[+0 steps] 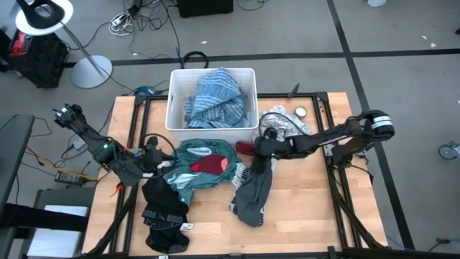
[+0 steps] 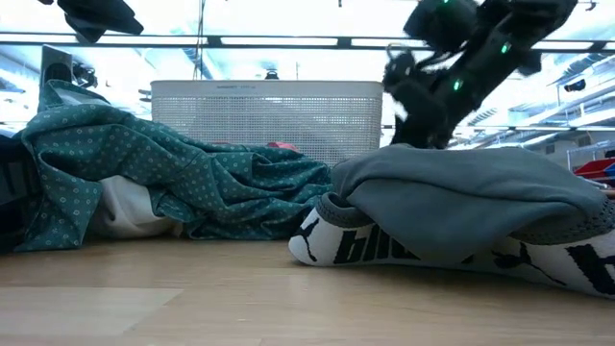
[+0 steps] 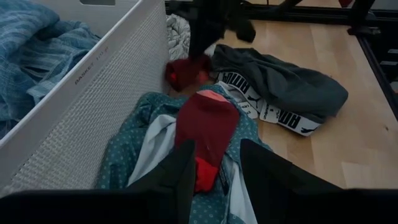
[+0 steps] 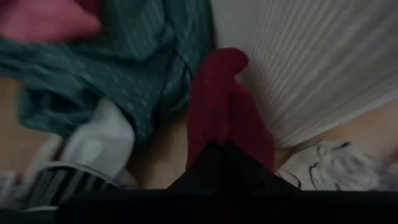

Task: Sort clothes
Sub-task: Put the red sock into the white laundry bin

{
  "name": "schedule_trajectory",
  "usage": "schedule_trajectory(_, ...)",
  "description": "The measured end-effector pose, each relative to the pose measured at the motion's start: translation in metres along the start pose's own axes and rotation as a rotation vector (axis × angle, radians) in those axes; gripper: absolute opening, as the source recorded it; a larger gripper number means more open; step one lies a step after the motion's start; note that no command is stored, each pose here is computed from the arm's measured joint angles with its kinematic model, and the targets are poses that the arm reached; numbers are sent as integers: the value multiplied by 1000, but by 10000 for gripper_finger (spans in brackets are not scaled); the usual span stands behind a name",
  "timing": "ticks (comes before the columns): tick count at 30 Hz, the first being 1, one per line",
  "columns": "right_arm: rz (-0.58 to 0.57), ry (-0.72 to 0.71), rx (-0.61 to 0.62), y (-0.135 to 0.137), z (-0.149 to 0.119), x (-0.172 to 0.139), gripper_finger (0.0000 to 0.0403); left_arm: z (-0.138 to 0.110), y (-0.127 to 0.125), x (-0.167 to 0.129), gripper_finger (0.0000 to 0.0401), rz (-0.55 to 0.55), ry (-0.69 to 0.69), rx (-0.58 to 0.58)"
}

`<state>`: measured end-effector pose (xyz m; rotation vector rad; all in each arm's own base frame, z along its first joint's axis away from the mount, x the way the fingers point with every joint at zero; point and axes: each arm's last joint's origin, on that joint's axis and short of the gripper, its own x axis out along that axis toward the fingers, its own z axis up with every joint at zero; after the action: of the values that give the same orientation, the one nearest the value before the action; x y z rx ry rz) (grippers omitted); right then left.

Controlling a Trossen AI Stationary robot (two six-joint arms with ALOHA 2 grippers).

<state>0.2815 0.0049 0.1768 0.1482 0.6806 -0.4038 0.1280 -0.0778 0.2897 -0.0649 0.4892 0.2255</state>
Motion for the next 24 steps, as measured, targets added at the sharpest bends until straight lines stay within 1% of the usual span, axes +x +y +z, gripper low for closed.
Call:
schedule_trajectory(7,27,-148,32,-3,21,-44,3,0,0,0,131,-1,1,0)
schedule_trajectory(11,48,-221,24,-5,38,-67,2,0,0,0,131,-2,1,0)
schedule_trajectory(17,34,-274,-41,-5,71,-94,2,1,-1,0,131,-7,-8,-10)
schedule_trajectory(24,8,-378,-109,-10,109,-116,2,11,-6,-1,131,-55,-86,-98)
